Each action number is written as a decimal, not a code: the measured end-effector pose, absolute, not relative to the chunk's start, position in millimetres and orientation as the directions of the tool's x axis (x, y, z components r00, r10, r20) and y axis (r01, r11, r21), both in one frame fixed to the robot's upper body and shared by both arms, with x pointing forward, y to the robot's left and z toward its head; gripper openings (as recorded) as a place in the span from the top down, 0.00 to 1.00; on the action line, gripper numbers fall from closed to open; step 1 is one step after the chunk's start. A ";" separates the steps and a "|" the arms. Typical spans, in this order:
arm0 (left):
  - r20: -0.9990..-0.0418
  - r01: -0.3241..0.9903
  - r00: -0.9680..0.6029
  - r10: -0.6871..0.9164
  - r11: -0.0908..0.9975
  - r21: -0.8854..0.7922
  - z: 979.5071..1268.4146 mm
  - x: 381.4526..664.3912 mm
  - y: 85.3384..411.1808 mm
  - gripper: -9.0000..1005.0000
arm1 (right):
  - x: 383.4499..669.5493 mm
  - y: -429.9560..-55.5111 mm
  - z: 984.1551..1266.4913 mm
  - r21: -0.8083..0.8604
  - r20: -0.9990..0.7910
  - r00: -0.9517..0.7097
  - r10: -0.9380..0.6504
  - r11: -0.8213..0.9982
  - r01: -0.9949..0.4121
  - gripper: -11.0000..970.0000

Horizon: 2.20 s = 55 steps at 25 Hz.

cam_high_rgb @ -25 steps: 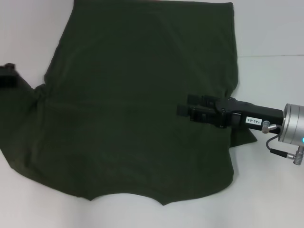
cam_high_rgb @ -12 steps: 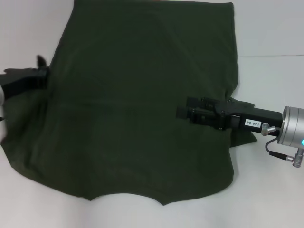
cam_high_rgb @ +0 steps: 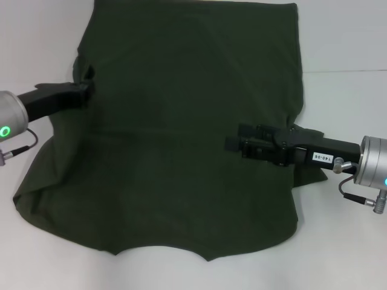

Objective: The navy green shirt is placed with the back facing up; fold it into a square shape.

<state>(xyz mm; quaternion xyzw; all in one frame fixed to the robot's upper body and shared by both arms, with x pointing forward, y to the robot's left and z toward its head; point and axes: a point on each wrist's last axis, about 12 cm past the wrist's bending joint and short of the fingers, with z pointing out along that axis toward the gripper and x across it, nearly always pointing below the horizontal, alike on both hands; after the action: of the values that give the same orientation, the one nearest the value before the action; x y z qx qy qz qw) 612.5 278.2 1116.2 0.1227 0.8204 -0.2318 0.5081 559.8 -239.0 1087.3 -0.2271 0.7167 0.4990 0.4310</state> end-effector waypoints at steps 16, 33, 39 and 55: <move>-0.871 0.523 -0.490 -0.003 0.799 -0.297 1100.6 611.2 244.8 0.94 | 558.8 -241.4 1086.2 0.510 -0.849 -0.518 0.099 0.407 -0.758 0.13; -0.869 0.456 -0.492 0.051 0.865 -0.207 1078.4 603.5 262.6 0.48 | 561.1 -243.8 1088.8 0.513 -0.848 -0.518 0.109 0.411 -0.753 0.13; -0.853 0.373 -0.519 0.054 0.913 -0.168 1060.6 600.2 273.5 0.27 | 564.0 -242.1 1091.8 0.518 -0.845 -0.524 0.107 0.405 -0.753 0.13; -0.829 0.394 -0.553 0.087 0.904 -0.168 1049.5 590.3 276.3 0.09 | 565.5 -238.8 1092.7 0.517 -0.845 -0.525 0.098 0.399 -0.758 0.13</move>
<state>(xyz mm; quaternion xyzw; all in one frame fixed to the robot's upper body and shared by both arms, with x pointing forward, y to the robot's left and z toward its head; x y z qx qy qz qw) 590.3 276.3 1049.5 0.1388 0.8646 -0.1699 0.4520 565.5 -238.8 1092.7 -0.2298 0.7176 0.4976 0.4297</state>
